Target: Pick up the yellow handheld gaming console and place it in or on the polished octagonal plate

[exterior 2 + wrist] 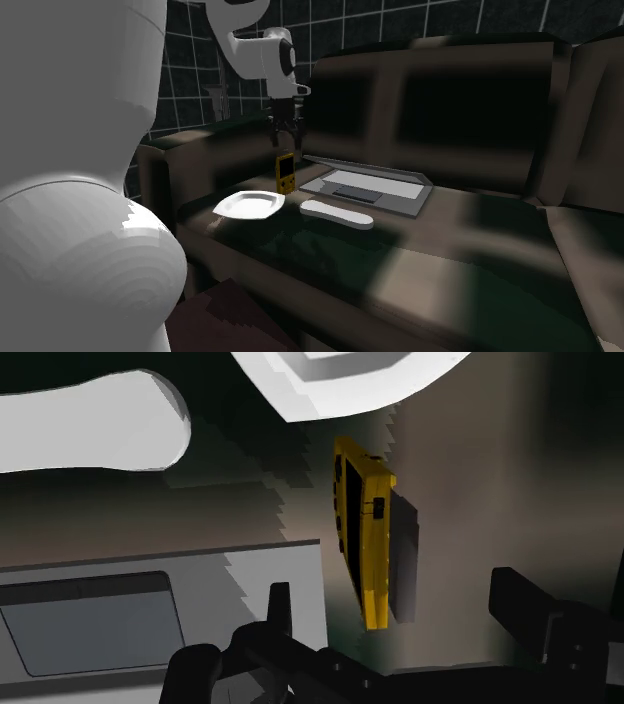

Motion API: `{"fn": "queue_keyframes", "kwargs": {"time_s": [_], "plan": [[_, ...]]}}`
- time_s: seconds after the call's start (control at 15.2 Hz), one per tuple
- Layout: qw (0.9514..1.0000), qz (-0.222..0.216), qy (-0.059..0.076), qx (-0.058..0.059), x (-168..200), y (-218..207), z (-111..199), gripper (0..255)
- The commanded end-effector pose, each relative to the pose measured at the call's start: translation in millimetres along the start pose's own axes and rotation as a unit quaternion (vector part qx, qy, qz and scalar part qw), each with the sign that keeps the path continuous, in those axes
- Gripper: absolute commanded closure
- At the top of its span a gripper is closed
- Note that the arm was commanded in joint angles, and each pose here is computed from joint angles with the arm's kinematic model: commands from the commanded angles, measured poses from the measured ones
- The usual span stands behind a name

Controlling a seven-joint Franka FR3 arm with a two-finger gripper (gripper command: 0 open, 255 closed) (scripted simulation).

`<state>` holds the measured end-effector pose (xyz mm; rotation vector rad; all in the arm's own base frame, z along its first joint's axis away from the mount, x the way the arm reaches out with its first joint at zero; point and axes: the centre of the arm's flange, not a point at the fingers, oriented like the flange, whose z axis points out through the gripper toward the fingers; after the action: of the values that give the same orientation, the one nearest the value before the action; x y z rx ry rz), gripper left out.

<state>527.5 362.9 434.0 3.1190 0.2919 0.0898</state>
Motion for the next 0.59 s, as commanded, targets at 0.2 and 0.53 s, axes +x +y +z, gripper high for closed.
{"fn": "queue_keyframes", "kwargs": {"time_s": [0.2, 0.53], "plan": [[1.0000, 0.000, 0.000, -0.001, 1.7, -2.6, 25.2, 0], [1.0000, 0.000, 0.000, -0.001, 1.7, -2.6, 38.8, 0]]}}
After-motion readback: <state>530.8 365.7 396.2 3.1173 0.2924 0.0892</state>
